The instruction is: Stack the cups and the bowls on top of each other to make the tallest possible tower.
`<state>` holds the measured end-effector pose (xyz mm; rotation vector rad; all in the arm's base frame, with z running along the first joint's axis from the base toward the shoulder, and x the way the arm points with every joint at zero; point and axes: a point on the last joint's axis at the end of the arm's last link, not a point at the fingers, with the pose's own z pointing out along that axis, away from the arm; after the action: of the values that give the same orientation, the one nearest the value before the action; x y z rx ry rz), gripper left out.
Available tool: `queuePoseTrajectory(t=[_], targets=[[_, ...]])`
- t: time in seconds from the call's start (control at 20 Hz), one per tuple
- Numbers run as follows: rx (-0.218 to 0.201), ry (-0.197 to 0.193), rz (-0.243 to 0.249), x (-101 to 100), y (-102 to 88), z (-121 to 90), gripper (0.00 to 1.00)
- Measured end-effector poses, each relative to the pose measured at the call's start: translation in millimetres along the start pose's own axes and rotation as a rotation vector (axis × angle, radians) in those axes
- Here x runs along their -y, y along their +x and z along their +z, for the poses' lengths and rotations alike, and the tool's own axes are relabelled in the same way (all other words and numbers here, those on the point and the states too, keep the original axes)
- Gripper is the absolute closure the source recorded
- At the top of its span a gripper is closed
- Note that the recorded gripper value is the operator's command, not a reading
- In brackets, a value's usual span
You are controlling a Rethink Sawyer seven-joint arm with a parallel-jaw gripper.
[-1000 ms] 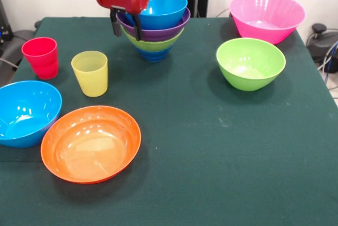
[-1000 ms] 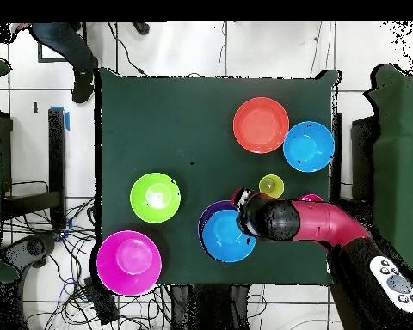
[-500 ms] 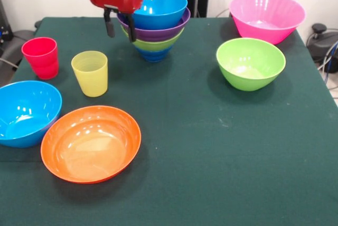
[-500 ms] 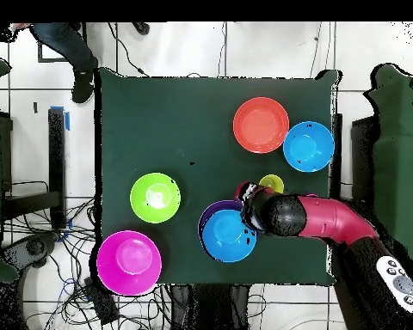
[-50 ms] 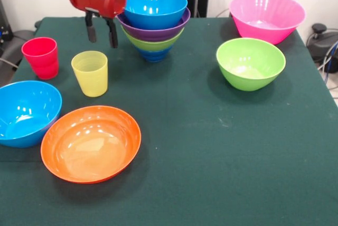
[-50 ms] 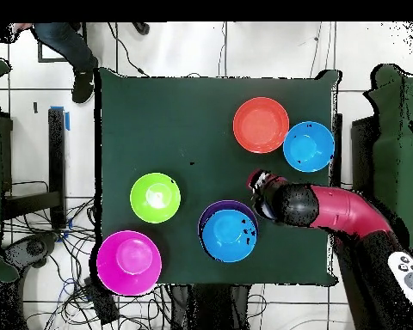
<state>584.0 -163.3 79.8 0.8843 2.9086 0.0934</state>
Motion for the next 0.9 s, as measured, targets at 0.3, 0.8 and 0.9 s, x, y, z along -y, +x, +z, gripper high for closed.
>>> queuePoseTrajectory(t=[0.3,0.8,0.9], targets=[[0.015,0.009,0.007,2,-9.2,1,0.0],[-0.009,-0.003,0.015,-5,-6.5,16,0.0],[-0.014,-0.007,0.02,-6,-6.2,19,0.0]])
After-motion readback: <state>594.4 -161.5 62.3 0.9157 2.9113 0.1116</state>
